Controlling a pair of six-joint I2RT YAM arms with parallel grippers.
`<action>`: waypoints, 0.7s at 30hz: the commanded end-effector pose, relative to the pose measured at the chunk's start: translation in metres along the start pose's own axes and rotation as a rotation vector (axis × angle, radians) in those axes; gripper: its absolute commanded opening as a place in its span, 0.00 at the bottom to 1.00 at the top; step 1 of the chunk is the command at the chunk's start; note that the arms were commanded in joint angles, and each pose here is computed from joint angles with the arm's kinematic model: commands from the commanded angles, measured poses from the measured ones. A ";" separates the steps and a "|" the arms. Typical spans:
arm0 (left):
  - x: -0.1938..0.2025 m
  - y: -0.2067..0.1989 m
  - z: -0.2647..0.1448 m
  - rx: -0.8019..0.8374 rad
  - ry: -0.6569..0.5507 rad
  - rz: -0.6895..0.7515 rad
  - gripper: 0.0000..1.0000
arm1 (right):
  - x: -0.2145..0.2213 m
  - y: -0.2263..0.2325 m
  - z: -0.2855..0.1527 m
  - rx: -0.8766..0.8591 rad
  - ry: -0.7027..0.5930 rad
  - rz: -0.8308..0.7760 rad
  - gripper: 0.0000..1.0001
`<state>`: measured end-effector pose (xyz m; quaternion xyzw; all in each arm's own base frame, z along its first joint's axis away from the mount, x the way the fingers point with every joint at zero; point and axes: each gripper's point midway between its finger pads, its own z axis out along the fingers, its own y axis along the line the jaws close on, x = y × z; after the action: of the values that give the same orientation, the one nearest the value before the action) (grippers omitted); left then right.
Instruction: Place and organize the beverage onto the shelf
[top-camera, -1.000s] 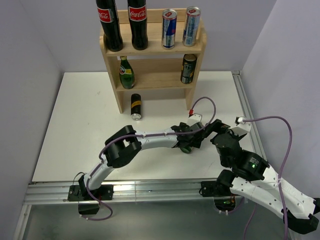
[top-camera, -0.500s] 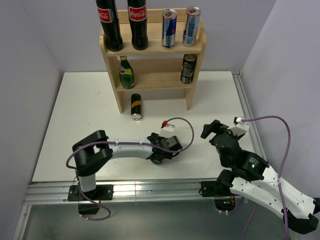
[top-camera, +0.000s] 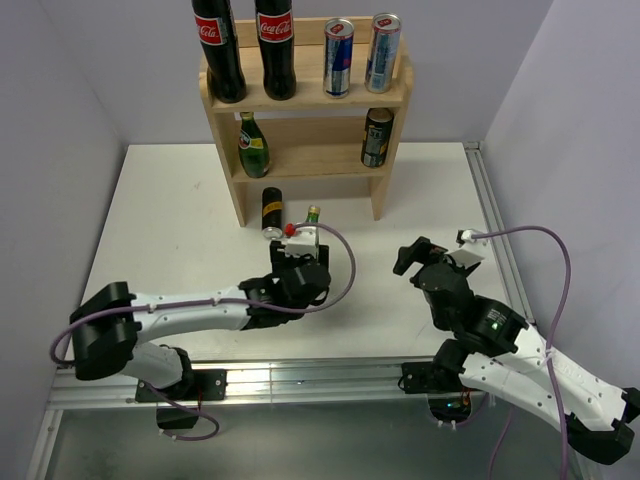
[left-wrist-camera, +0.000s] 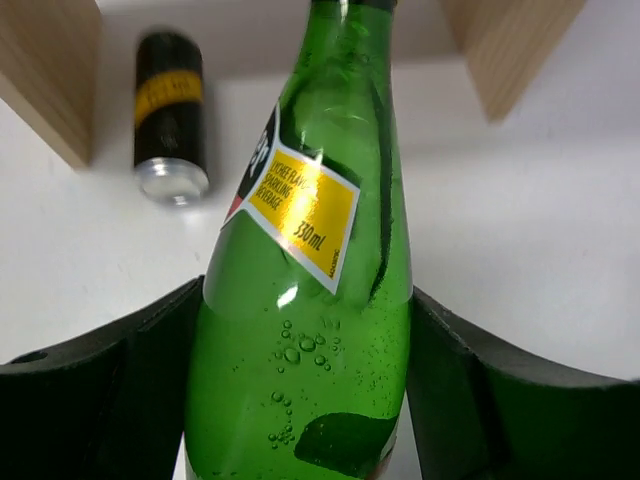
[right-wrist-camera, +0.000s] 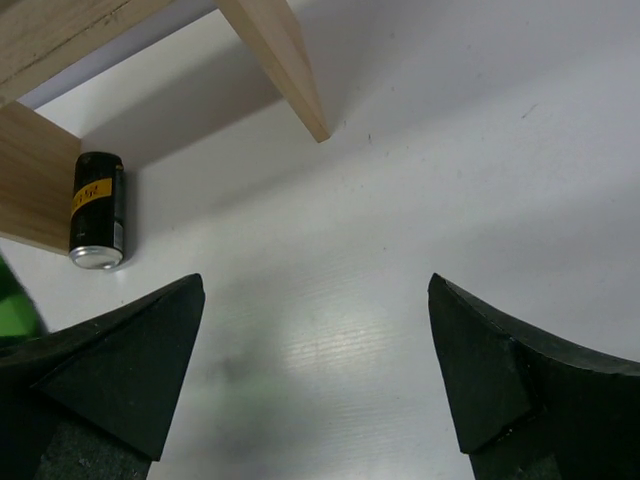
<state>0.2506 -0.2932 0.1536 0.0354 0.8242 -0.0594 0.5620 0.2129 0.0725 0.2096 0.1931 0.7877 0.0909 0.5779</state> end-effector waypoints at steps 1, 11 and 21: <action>-0.109 0.012 -0.019 -0.022 -0.379 -0.221 0.00 | 0.000 0.007 0.004 -0.012 -0.013 0.010 1.00; -0.197 0.043 -0.023 0.002 -0.790 -0.205 0.00 | 0.005 0.016 0.012 -0.016 -0.015 -0.022 1.00; -0.247 0.039 -0.034 -0.032 -1.061 -0.193 0.00 | 0.009 0.015 0.019 -0.002 -0.018 -0.050 1.00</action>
<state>0.3391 -0.2813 0.2449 0.1152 0.6287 0.0356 0.7683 0.2255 0.0885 0.1976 0.1659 0.7965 0.0771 0.5763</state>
